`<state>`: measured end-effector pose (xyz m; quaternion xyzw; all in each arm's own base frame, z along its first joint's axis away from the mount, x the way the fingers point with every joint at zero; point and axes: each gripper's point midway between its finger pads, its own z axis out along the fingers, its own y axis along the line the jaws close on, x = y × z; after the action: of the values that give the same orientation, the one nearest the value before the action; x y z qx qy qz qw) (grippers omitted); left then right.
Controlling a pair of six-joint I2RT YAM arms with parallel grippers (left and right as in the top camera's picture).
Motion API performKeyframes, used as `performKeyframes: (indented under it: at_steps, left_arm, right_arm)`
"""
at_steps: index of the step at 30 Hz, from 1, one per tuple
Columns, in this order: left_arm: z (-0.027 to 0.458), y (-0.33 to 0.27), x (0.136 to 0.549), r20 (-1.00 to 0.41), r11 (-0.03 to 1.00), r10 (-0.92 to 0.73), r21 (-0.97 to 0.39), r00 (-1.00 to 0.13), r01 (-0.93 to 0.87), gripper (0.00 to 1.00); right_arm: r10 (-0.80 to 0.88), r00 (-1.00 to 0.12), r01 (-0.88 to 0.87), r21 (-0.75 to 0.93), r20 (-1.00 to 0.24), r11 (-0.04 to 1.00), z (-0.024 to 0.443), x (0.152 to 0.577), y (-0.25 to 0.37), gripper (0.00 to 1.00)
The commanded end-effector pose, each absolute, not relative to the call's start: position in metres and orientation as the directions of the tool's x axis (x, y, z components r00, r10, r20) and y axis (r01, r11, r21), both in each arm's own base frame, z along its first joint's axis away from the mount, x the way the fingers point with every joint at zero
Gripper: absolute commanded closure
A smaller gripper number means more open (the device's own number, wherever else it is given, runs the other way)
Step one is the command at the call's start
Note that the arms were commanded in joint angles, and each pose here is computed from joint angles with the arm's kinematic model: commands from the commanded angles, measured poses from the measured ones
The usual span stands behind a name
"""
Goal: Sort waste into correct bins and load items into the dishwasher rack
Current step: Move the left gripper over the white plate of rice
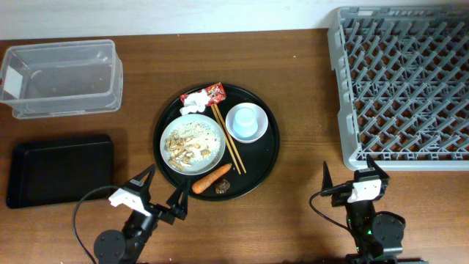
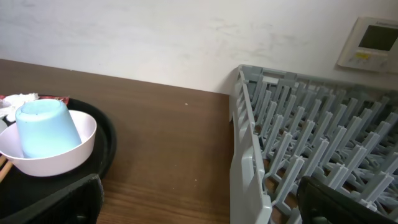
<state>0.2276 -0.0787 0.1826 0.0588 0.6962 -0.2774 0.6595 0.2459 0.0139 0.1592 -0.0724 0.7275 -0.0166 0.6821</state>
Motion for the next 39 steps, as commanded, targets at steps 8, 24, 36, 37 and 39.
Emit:
performKeyframes:
  at_steps: [8, 24, 36, 37, 39]
  left_arm:
    - [0.242, -0.085, 0.222, -0.952, 0.814, -0.296, -0.291, -0.071, 0.504, 0.01]
    - [0.264, -0.096, 0.284, -0.848, 0.822, -0.023, -0.318, -0.530, 0.472, 0.01]
    - [0.262, -0.112, 0.289, -0.797, 0.751, -0.017, -0.409, -0.604, 0.519, 0.01]
    - [0.262, -0.108, 0.291, -0.794, 0.770, -0.016, -0.398, -0.607, 0.499, 0.01]
    - [0.257, -0.095, 0.296, -0.759, 0.840, -0.054, -0.386, -0.648, 0.382, 0.01]
  right_arm:
    - [-0.123, -0.067, -0.071, -0.119, -0.990, 0.990, 0.156, 0.246, 0.012, 0.01]
    - [-0.123, -0.067, -0.071, -0.119, -0.990, 0.990, 0.156, 0.246, 0.012, 0.02]
    - [-0.123, -0.067, -0.071, -0.119, -0.990, 0.990, 0.156, 0.246, 0.012, 0.02]
    - [-0.123, -0.067, -0.071, -0.119, -0.990, 0.990, 0.156, 0.246, 0.012, 0.02]
    - [-0.123, -0.067, -0.071, -0.119, -0.990, 0.990, 0.156, 0.246, 0.012, 0.02]
